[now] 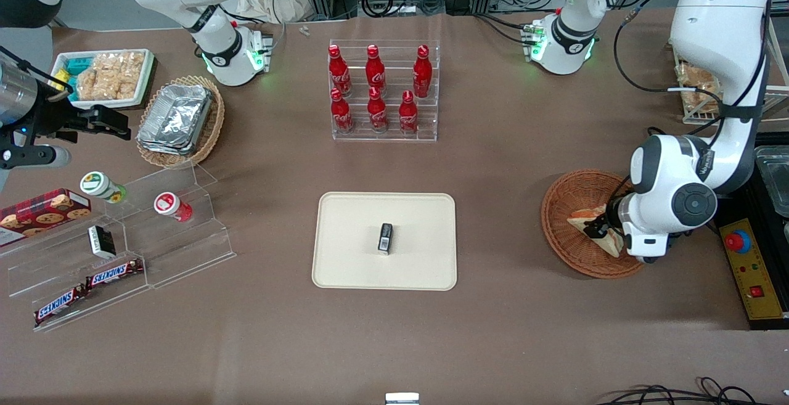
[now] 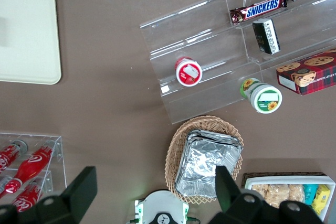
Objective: Place sandwich from basket to tray
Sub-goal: 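Close the left gripper on the sandwich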
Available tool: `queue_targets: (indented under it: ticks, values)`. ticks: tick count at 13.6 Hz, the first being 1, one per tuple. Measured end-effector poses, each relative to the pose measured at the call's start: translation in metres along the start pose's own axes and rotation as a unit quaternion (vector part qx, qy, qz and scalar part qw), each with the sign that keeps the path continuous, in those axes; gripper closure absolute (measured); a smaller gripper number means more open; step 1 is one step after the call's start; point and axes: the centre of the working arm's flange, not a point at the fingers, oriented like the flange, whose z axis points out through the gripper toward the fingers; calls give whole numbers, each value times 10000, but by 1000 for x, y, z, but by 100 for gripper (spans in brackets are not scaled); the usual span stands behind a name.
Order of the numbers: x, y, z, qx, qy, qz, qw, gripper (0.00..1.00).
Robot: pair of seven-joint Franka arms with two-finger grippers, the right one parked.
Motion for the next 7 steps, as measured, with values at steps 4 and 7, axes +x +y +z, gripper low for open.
queue_targets:
  ticks: [4, 7]
  values:
    - [3, 1, 4, -121, 94, -64, 9999, 12]
    - [5, 3, 0, -187, 149, -227, 9995, 46]
